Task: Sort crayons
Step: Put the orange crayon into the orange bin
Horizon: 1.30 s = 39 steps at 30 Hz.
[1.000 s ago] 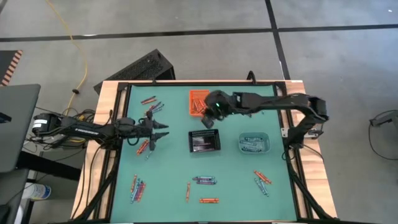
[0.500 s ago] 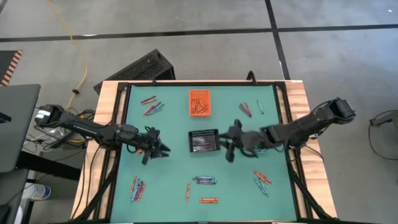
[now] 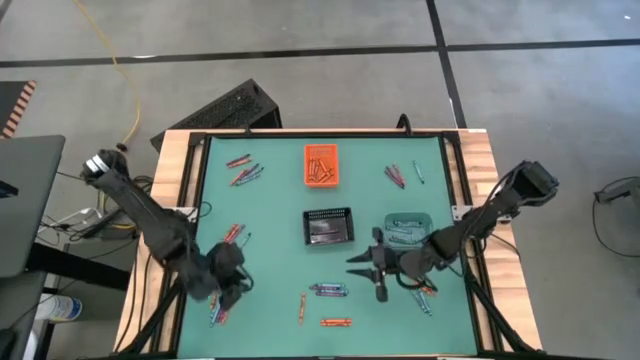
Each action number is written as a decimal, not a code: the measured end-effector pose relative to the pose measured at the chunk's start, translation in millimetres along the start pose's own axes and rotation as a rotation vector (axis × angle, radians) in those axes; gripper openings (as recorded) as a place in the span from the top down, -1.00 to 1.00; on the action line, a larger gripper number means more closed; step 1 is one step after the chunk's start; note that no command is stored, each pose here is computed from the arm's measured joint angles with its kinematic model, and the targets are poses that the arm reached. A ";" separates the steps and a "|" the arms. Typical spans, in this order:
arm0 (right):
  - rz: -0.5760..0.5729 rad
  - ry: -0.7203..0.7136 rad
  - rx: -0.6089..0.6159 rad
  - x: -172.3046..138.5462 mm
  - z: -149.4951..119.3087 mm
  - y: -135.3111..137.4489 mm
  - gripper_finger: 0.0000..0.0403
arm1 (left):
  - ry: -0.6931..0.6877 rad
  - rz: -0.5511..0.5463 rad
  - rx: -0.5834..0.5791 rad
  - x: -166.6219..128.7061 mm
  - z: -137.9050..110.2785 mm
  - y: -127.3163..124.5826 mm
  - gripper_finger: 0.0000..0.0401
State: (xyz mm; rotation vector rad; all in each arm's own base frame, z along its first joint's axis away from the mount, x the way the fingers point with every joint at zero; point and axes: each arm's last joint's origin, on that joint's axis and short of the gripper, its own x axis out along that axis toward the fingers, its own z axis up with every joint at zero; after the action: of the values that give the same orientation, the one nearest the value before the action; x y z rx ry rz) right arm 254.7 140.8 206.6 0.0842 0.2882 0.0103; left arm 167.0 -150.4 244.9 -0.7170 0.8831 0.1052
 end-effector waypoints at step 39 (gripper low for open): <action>0.016 0.027 -0.148 13.2 -17.7 6.9 0.44 | 0.220 0.474 -0.055 48.3 63.7 118.1 0.32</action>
State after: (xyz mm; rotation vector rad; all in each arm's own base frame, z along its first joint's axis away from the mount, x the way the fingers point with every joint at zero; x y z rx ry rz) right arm 262.4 149.4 186.5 -0.0610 0.3131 0.0486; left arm 197.5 -30.7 173.6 -0.5645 1.2545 0.4802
